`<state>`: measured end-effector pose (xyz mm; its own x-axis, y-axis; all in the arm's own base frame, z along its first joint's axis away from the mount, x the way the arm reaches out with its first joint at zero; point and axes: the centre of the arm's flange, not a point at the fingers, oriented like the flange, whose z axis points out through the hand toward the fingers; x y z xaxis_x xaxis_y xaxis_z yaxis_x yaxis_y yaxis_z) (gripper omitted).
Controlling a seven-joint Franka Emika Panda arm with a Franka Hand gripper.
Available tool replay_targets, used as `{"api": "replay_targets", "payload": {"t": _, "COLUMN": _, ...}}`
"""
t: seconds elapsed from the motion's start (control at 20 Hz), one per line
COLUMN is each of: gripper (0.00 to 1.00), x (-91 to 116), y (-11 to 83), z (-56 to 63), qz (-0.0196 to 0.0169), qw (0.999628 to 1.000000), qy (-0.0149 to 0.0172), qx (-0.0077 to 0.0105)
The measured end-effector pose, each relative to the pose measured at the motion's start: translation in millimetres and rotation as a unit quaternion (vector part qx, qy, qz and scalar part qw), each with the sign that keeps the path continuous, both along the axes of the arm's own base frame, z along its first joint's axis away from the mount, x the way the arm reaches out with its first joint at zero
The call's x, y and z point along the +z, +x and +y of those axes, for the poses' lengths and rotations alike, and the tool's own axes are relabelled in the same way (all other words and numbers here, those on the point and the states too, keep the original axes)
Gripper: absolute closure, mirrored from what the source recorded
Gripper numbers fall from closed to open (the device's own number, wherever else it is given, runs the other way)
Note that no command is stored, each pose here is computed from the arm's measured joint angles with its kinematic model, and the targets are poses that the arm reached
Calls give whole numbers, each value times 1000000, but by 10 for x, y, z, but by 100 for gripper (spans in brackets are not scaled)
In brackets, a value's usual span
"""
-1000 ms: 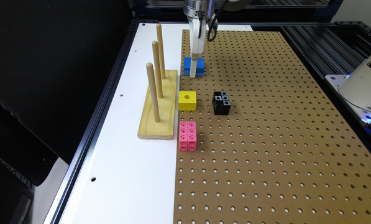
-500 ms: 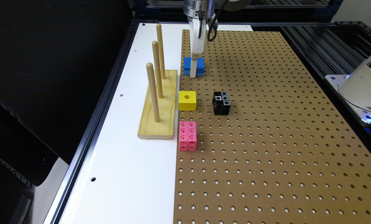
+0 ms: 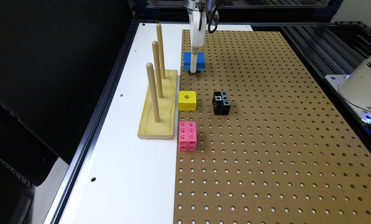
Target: Pick up blue block.
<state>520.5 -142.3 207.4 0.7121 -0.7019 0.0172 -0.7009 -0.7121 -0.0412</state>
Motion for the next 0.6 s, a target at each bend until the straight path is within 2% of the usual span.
{"api": "replay_targets", "payload": {"t": 0.1, "gripper": 100, "x": 116, "y": 0, "z": -1, "qz": 1875, "qw": 999998, "qy": -606, "qx": 437}}
{"api": "replay_targets", "payload": {"t": 0.2, "gripper": 100, "x": 264, "y": 2, "z": -2, "qz": 1601, "qw": 999996, "qy": -2017, "qx": 1041}}
{"api": "replay_targets", "payload": {"t": 0.4, "gripper": 100, "x": 534, "y": -16, "z": 8, "qz": 4973, "qw": 999978, "qy": -3670, "qx": 2347}}
{"api": "replay_targets", "payload": {"t": 0.6, "gripper": 100, "x": 708, "y": -26, "z": 12, "qz": 3196, "qw": 999974, "qy": -5796, "qx": 2917}}
